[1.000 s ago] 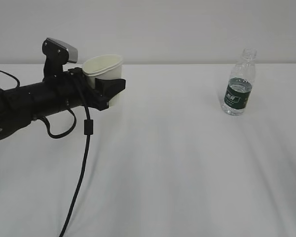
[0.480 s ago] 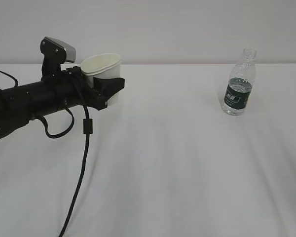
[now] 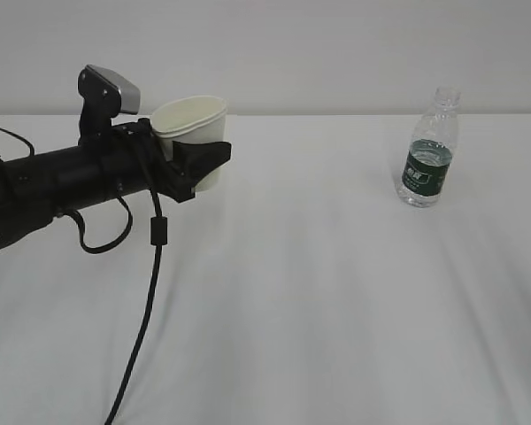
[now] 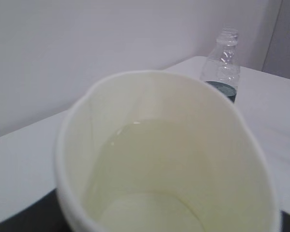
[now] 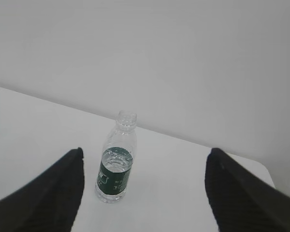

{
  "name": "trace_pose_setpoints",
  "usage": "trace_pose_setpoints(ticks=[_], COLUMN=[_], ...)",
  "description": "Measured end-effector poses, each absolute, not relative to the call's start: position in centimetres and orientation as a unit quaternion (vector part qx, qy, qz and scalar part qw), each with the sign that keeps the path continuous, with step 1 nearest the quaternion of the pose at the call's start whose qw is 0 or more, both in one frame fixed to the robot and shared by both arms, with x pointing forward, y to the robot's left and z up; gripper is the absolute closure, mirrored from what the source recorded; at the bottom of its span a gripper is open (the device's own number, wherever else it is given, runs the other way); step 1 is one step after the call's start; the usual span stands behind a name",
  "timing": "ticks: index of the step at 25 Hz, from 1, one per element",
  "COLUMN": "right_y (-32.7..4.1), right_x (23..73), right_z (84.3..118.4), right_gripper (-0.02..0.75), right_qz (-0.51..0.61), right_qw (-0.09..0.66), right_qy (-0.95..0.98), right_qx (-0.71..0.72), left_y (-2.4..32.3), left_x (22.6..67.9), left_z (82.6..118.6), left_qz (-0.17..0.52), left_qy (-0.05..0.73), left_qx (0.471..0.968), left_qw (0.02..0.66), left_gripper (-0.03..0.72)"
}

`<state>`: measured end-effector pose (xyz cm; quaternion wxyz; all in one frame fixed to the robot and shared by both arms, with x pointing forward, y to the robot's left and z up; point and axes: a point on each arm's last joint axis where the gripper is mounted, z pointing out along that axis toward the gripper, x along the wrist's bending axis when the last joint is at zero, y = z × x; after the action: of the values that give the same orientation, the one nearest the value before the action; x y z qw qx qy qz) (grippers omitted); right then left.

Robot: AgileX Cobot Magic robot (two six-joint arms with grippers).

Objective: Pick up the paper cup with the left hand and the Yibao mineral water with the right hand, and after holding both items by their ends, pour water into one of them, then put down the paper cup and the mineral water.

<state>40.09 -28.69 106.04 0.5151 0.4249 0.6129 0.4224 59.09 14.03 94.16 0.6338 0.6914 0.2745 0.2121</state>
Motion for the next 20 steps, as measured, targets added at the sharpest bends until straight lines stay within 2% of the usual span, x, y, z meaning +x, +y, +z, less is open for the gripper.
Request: trace_pose_setpoints(ticks=[8,15,20], right_y=[-28.69,-28.70,-28.70], right_x=[40.09,40.09,40.09], right_z=[106.03,106.02,106.02], right_gripper=[0.147,0.148,0.148], right_qz=[0.422,0.422,0.422], right_qw=[0.515,0.514,0.514], right_qy=[0.613,0.614,0.614], right_qx=[0.425,0.425,0.425], left_y=[14.36,14.05,14.21], left_x=[59.45,59.06,59.25], left_z=[94.14,93.83,93.92], left_qz=[0.219,0.210,0.214], left_qy=[0.303,0.275,0.290], left_qx=[0.680,0.704,0.694], left_qw=[0.631,0.620,0.623], left_gripper=[0.291,0.293,0.294])
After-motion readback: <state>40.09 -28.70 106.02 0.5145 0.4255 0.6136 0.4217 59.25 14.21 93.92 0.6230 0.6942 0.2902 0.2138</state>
